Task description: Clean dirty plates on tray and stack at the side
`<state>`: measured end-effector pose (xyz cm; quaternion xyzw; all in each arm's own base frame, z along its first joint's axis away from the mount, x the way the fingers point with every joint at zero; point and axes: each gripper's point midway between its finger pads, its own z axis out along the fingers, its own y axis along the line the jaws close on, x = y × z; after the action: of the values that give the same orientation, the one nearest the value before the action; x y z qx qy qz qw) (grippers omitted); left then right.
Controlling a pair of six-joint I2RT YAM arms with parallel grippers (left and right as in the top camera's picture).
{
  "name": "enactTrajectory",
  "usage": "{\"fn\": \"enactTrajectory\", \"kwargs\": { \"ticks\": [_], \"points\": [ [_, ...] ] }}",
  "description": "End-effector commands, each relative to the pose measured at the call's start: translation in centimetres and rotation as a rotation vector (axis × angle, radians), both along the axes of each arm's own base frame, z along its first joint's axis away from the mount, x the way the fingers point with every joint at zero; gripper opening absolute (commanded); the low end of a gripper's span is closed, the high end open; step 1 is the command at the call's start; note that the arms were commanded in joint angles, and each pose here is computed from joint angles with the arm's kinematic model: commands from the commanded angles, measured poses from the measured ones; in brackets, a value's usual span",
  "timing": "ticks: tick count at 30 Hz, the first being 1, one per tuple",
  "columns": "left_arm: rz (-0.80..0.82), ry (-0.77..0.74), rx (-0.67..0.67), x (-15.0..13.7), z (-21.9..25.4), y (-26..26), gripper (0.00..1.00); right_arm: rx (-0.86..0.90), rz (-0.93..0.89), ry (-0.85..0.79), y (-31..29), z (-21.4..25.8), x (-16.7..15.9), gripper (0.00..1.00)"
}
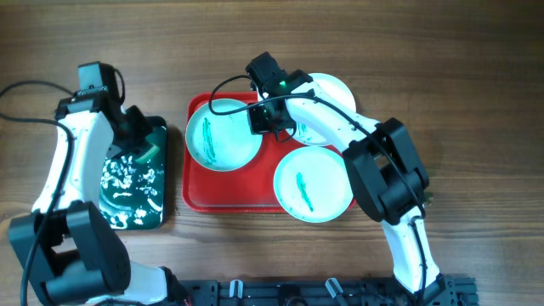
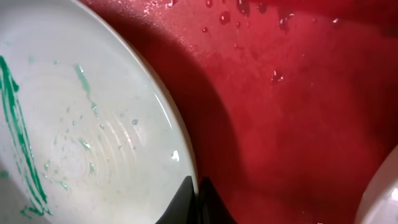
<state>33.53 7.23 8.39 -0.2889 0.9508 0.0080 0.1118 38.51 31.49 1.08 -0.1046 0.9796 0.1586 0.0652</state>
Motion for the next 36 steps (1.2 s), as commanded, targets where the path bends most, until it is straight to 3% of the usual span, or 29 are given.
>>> {"fn": "enactTrajectory", "kwargs": {
  "ticks": [1, 6, 14, 19, 23, 24, 28, 31, 34, 36],
  "points": [
    [-0.201, -0.088, -0.063, 2.2, 1.1, -4.8, 0.04, 0.048, 0.034, 0.045, 0.1, -0.3, -0.3, 0.04],
    [-0.382, -0.138, -0.065, 5.1, -1.0, -11.3, 0.04, 0.043, 0.034, 0.052, 0.0, -0.3, -0.4, 0.04],
    [-0.492, -0.019, -0.049, 5.2, -8.2, -15.0, 0.04, 0.042, 0.029, 0.053, -0.2, -0.3, -0.3, 0.04],
    [-0.442, 0.050, -0.053, 4.0, -9.6, -14.6, 0.04, 0.049, 0.016, 0.057, -0.6, -0.3, 0.1, 0.04],
    [-0.424, 0.171, -0.067, 1.2, -9.9, -13.6, 0.04, 0.234, 0.024, 0.160, -0.9, 0.8, 0.1, 0.04],
    [-0.433, 0.184, -0.081, 0.8, -9.9, -13.6, 0.04, 0.245, 0.031, 0.165, -1.1, 0.7, 0.1, 0.04],
    [-0.748, 0.193, -0.372, -1.8, -8.8, -18.4, 0.04, 0.246, 0.037, 0.163, -1.2, 0.3, -0.1, 0.04],
    [-0.869, 0.189, -0.410, -2.7, -8.5, -19.6, 0.04, 0.253, 0.039, 0.151, -1.0, 0.3, 0.2, 0.04],
    [-0.917, 0.118, -0.368, -1.1, -8.7, -20.0, 0.04, 0.253, 0.039, 0.151, -1.0, 0.3, 0.2, 0.04],
    [-0.838, 0.082, -0.277, 0.9, -9.1, -19.0, 0.04, 0.253, 0.039, 0.150, -1.0, 0.3, 0.2, 0.04]
  ]
}}
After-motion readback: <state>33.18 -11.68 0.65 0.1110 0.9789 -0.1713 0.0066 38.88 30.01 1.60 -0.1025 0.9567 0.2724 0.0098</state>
